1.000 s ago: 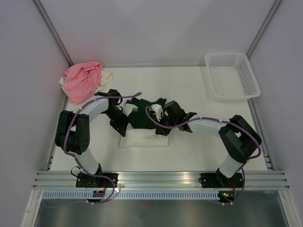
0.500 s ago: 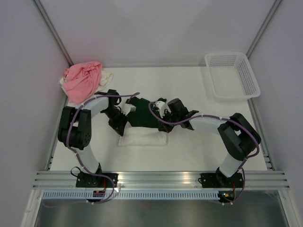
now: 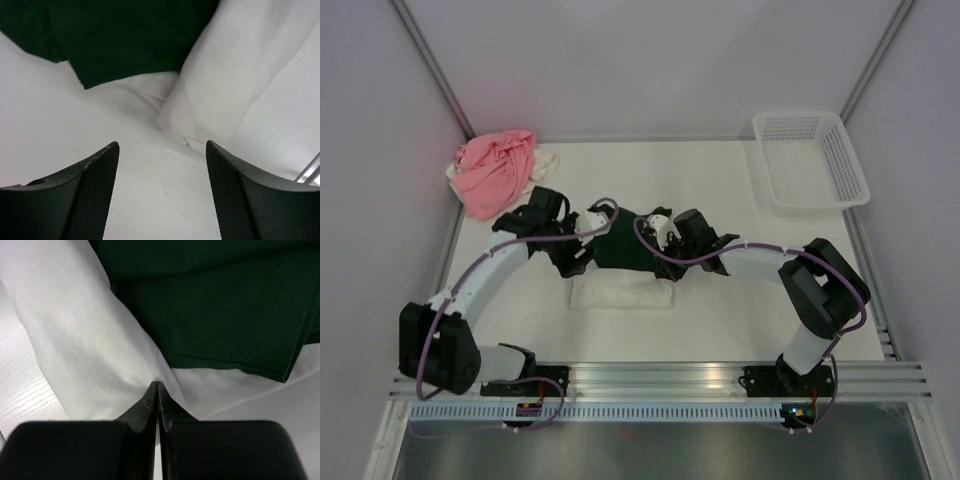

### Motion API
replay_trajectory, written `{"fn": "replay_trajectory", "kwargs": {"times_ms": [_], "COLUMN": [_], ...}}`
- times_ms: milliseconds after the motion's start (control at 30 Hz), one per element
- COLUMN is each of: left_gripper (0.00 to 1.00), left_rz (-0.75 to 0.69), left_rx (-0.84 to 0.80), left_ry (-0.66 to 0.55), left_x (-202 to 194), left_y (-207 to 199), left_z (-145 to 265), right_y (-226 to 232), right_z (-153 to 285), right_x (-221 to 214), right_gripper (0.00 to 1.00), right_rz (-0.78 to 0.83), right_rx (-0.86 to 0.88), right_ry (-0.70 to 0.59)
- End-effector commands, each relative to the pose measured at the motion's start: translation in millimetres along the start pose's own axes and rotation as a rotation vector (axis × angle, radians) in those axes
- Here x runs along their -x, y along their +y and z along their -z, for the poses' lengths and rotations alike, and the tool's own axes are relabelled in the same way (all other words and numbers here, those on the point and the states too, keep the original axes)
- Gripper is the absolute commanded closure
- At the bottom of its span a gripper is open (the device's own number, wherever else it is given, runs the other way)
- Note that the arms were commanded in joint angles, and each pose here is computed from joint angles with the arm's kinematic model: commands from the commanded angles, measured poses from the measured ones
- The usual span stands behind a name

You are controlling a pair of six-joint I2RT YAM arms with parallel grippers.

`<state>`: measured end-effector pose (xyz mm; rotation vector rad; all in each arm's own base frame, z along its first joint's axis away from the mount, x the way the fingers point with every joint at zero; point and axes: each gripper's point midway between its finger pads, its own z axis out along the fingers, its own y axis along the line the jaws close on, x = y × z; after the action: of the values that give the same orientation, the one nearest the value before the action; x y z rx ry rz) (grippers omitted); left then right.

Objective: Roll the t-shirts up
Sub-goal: Roll the tshirt

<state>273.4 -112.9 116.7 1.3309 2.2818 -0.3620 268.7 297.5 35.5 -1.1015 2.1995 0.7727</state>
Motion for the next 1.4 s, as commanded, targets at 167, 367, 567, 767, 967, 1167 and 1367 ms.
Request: {"fn": "replay_trajectory", "kwargs": {"times_ms": [167,367,567,767,967,1167,1367], "left_gripper": [0.21,0.20,0.33,0.79,0.98,0.98,0.98], "left_rz": [-0.518,-0.545,-0.542,-0.535,-0.495,-0.459,-0.432], "left_rx": [0.161,0.185,0.173,0.209,0.186,0.124,0.089], "left_ry": [-0.001,0.086,0.164,0.170,0.117,0.090,0.080], "left_x": [-25,-42,-64,-66,-50,-42,-44], "left_y": [-50,-48,-46,-41,-46,-55,-58], "left_z": [-40,-61,-79,-78,-70,-63,-59], "right_y": [-3,-3,-3,11,51,63,68], "right_z": [-3,-3,2,40,59,49,25], "right_x": [-3,-1,2,12,-17,-8,-16], "right_gripper": [0.95,0.95,0.92,0.64,0.49,0.46,0.45], "right_rz": [-0.008,-0.003,0.018,0.213,0.620,0.734,0.812], "right_rx": [-0.014,-0.012,-0.020,-0.034,-0.044,-0.104,-0.099], "right_ry": [-0.003,-0.007,-0.015,-0.126,-0.146,-0.159,-0.120]}}
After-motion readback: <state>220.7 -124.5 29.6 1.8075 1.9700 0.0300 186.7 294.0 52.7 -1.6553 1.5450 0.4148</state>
